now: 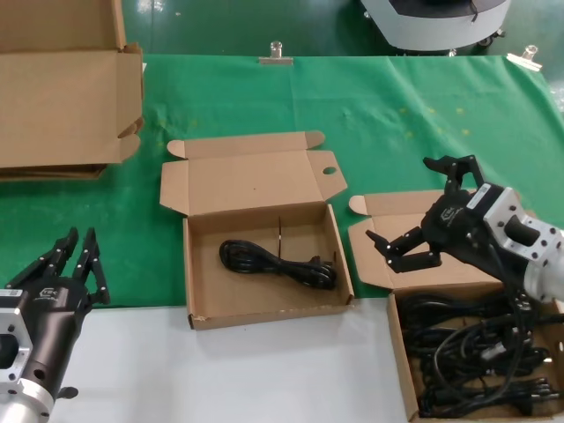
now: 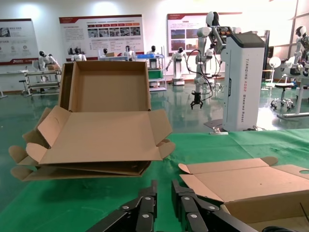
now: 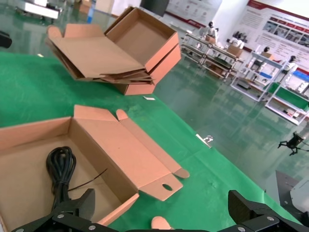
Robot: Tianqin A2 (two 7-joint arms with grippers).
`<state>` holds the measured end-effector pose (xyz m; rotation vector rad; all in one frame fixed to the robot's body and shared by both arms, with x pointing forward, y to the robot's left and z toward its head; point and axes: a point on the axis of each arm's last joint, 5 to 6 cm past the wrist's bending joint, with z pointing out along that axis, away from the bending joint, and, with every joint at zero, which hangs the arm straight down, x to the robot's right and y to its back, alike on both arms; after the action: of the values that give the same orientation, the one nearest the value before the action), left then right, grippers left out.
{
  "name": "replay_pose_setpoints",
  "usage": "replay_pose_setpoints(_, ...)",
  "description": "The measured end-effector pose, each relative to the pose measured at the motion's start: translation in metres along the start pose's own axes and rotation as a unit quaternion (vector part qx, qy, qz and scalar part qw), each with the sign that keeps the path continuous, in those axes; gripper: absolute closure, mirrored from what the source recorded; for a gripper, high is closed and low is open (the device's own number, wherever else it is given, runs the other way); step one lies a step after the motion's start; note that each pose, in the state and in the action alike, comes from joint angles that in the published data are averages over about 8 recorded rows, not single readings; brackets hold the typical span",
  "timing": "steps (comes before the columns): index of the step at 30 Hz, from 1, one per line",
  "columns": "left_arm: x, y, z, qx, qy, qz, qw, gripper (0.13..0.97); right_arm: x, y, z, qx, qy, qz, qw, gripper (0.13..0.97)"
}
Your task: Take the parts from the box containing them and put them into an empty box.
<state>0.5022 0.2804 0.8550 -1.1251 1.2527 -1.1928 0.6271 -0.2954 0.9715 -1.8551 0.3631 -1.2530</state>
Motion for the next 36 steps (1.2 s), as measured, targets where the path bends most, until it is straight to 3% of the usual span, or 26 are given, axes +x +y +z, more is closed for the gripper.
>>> replay_pose_setpoints(10,0.0000,0.0000,0.000,0.000,0.000,0.000,1.0000,0.837,-0.019,0.006,-0.004,0.016,0.024,0.037,0.999,0.130)
replay_pose_setpoints(27,0.0000,0.0000,0.000,0.000,0.000,0.000,1.0000,0.541,-0.054,0.019,-0.016,0.033,0.075,0.110,0.991,0.130)
replay_pose_setpoints(36,0.0000,0.0000,0.000,0.000,0.000,0.000,1.0000,0.556,-0.071,0.026,-0.025,0.035,0.106,0.150,0.982,0.130)
